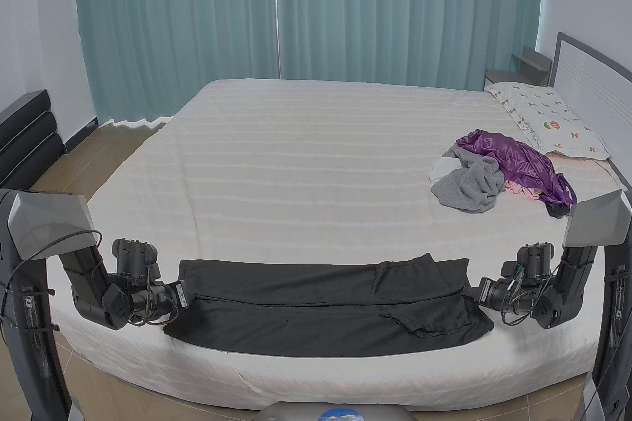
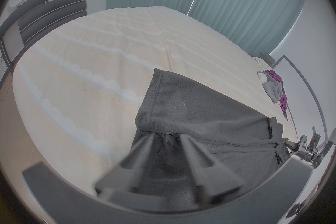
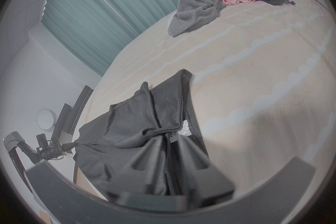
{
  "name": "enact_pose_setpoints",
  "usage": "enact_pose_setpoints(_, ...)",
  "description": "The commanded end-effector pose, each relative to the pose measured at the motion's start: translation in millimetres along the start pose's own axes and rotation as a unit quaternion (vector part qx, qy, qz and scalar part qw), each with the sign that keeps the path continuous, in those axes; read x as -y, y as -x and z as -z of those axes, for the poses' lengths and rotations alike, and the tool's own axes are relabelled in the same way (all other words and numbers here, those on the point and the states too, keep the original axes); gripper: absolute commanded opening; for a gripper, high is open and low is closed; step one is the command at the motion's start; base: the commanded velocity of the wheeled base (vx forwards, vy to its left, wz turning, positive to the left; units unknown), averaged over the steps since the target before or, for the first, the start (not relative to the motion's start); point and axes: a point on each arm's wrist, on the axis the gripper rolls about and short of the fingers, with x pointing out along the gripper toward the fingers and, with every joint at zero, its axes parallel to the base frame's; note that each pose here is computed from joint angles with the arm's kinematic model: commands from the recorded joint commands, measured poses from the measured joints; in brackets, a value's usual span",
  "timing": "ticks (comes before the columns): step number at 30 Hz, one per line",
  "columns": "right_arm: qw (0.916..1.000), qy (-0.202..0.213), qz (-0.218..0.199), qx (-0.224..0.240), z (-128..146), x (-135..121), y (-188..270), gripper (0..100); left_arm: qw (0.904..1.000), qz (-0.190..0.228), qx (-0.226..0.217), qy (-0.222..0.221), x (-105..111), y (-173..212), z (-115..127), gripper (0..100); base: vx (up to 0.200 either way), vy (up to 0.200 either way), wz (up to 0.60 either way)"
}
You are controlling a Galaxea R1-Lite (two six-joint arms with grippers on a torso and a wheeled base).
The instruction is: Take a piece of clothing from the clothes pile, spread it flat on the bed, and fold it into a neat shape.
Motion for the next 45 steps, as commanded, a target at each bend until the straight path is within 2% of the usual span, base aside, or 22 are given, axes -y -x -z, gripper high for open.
enact_pose_setpoints(1,1.0,0.002,-0.002,0.002,-1,-1,0,100,1.0,0.0,-0.002,0.0,0,1,1,100,0.0,0.0,0.0)
enact_pose_setpoints(7,0.9989,-0.023,-0.02,0.037,-20,-13,6,100,0.9998,0.01,0.016,0.0,6,17,-8,100,0.0,0.0,0.0)
enact_pose_setpoints(17,0.998,-0.035,-0.028,0.043,-26,-19,2,100,0.9994,0.015,0.031,0.001,13,47,-22,100,0.0,0.0,0.0)
enact_pose_setpoints(20,0.998,-0.039,-0.028,0.04,-25,-19,1,100,0.9993,0.016,0.033,0.001,13,47,-24,100,0.0,0.0,0.0)
enact_pose_setpoints(29,0.9989,-0.043,-0.013,-0.012,-8,-29,-6,100,0.9987,0.007,0.048,0.015,2,44,-34,100,0.0,0.0,0.0)
enact_pose_setpoints(33,0.9992,-0.04,-0.001,-0.008,-7,-30,-8,100,0.9987,0.001,0.047,0.021,-3,40,-36,100,0.0,0.0,0.0)
enact_pose_setpoints(34,0.9992,-0.041,0.002,-0.006,-7,-30,-8,0,0.9986,0.0,0.047,0.022,-4,38,-36,100,0.0,0.0,0.0)
enact_pose_setpoints(45,0.9987,-0.049,0.014,-0.004,-7,-23,0,0,0.9994,-0.008,0.022,0.026,-9,19,-28,100,0.0,0.0,0.0)
